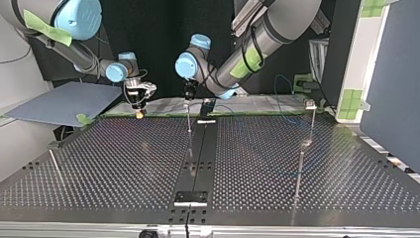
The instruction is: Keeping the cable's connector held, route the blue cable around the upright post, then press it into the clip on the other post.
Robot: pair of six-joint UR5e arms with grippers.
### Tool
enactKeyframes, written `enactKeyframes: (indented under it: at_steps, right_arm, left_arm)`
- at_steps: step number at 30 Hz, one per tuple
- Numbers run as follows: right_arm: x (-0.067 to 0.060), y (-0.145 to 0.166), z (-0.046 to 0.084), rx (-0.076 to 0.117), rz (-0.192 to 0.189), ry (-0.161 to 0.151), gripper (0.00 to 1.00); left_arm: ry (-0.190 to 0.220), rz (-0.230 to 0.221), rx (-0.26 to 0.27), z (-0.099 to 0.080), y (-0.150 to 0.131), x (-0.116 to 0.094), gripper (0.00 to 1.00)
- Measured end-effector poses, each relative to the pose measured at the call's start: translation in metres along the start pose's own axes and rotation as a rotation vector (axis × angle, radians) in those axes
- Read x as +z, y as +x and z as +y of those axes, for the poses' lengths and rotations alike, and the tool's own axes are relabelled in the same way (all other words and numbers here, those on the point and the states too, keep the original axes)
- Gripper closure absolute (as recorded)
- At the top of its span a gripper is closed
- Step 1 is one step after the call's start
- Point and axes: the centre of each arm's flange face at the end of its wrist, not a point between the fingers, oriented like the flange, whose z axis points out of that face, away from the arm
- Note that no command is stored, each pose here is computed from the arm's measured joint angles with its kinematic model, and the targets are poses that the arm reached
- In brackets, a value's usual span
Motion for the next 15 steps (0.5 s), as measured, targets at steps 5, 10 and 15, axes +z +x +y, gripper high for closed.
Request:
enactKeyframes:
  at_steps: [5,10,15]
  right_arm:
    - [0.000,0.000,0.001,0.002,0.001,-0.002,1.00]
    - [0.000,0.000,0.002,0.003,0.001,-0.002,1.00]
    - [0.000,0.000,0.003,0.004,0.002,-0.002,1.00]
  left_arm:
    - [0.007,0.005,-0.010,0.001,0.010,-0.001,0.00]
    - [0.007,0.023,-0.026,0.006,0.034,-0.003,0.00]
    - [0.008,0.010,-0.034,0.009,0.044,-0.001,0.00]
